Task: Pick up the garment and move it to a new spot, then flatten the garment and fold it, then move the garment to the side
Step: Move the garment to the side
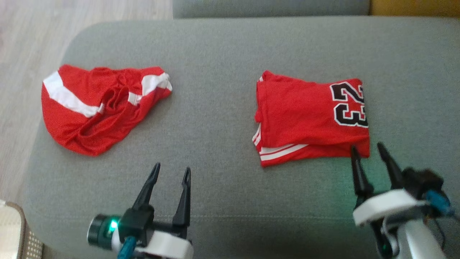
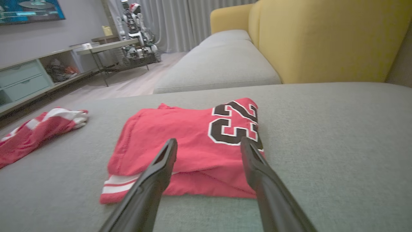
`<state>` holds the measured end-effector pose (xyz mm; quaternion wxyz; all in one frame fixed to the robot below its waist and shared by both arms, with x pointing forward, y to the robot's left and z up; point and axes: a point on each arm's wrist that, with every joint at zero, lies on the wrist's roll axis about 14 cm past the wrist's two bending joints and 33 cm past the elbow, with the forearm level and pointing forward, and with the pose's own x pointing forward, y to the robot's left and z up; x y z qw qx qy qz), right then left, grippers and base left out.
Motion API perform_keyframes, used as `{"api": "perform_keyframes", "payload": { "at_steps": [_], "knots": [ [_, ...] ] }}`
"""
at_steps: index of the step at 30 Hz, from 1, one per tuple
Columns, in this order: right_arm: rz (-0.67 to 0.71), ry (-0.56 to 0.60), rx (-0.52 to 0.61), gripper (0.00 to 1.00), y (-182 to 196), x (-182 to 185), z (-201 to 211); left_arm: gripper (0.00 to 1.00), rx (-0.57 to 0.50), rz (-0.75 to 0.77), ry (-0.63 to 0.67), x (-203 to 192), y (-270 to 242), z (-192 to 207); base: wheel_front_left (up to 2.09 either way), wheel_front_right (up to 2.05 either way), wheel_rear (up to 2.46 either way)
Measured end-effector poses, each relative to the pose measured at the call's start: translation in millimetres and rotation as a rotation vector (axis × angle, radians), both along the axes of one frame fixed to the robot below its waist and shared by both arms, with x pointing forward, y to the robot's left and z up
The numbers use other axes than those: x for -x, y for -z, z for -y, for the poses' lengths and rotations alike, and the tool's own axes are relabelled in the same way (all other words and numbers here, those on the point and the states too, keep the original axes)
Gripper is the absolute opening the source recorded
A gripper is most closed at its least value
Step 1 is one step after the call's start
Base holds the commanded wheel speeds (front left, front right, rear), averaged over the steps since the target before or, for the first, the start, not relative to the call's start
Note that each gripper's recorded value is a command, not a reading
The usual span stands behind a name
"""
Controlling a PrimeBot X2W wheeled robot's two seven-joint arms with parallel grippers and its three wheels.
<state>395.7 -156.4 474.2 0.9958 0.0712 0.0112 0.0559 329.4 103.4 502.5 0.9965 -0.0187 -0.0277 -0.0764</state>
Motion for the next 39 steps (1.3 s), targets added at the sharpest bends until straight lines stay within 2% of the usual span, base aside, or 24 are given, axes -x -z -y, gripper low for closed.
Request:
{"api": "perform_keyframes", "payload": {
  "at_steps": [4, 9, 14, 26, 27, 29, 30, 39],
  "knots": [
    [-0.076, 0.049, -0.021, 1.00, 22, -31, 19, 1.00, -0.007, 0.037, 0.024, -18, -10, 7, 0.00, 0.00, 0.00],
    [-0.167, 0.097, 0.013, 1.00, 40, -70, 53, 1.00, -0.004, 0.037, 0.051, -33, -9, 15, 0.00, 0.00, 0.00],
    [-0.218, 0.098, 0.015, 1.00, 45, -104, 61, 1.00, -0.002, 0.006, 0.075, -40, 1, 23, 0.00, 0.00, 0.00],
    [-0.417, 0.007, 0.066, 1.00, 98, -108, 41, 1.00, -0.004, -0.014, 0.099, -50, 10, 30, 0.00, 0.00, 0.00],
    [-0.417, 0.007, 0.066, 0.80, 98, -108, 41, 1.00, -0.004, -0.014, 0.099, -50, 10, 30, 0.00, 0.00, 0.00],
    [-0.439, -0.003, 0.064, 0.21, 100, -110, 37, 1.00, -0.006, -0.017, 0.097, -50, 11, 29, 0.00, 0.00, 0.00],
    [-0.456, -0.011, 0.062, 0.00, 102, -110, 35, 1.00, -0.006, -0.018, 0.097, -50, 11, 29, 0.00, 0.00, 0.00],
    [-0.427, -0.040, 0.089, 0.00, 99, -126, 37, 1.00, 0.001, -0.017, 0.116, -63, 14, 35, 0.00, 0.00, 0.00]
  ]
}}
